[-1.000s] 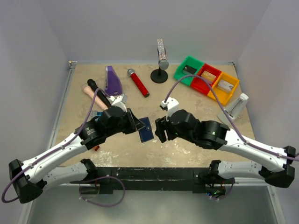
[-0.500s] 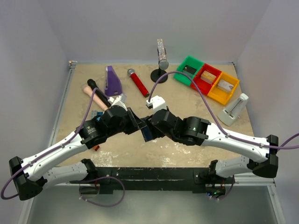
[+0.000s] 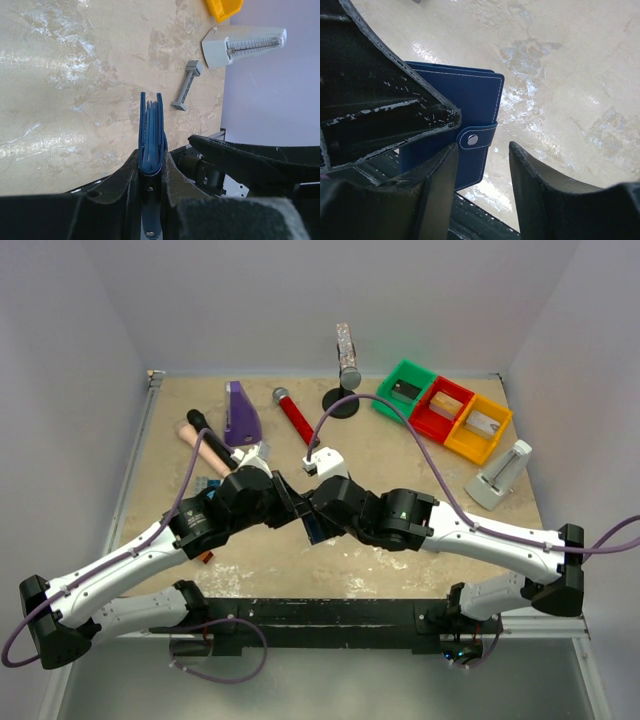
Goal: Take the credit cards out of the card holder
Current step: Open the card holder.
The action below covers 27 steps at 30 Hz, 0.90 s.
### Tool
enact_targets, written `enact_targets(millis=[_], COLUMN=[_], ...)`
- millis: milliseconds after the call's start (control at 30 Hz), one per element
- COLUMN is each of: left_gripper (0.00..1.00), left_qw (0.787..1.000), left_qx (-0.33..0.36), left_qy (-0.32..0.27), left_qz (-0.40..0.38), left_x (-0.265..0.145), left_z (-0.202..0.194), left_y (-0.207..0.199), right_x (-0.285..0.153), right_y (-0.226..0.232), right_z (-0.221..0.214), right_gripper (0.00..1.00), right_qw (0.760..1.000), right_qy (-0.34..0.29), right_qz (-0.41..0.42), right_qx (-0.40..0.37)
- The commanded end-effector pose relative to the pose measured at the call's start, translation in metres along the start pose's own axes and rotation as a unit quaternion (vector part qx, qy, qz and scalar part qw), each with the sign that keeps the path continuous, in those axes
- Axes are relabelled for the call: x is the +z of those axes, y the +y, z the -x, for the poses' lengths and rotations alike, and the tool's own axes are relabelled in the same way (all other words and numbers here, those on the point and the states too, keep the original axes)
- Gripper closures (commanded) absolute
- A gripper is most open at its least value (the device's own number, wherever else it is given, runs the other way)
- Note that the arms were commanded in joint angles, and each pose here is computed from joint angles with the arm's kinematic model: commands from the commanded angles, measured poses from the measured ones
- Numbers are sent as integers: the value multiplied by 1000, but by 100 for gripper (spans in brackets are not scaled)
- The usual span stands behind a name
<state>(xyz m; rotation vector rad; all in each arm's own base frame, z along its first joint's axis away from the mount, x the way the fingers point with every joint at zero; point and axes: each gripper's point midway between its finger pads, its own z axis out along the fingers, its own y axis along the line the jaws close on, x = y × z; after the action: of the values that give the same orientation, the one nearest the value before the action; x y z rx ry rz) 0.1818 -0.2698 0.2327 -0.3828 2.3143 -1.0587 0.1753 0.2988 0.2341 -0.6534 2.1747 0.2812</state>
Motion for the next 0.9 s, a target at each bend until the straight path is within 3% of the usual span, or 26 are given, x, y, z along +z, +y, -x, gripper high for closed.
enact_targets(millis=[0,200,867], left_gripper=[100,100,100], left_qw=[995,992,989], left_qx=[-31,-34,-36], left_qy=[7,9,24], left_qz=[-94,-118,-144], left_x=[-16,-25,-35], left_z=[4,5,-2], left_y=[-50,-61,-68], right_x=[2,11,20], right_y=[0,-7,-10], right_z=[9,4,-9], right_gripper=[52,61,94], right_qw=[1000,998,996], right_qy=[-9,12,39], right_qz=[-23,-62,-83], right_qx=[10,-2,-17])
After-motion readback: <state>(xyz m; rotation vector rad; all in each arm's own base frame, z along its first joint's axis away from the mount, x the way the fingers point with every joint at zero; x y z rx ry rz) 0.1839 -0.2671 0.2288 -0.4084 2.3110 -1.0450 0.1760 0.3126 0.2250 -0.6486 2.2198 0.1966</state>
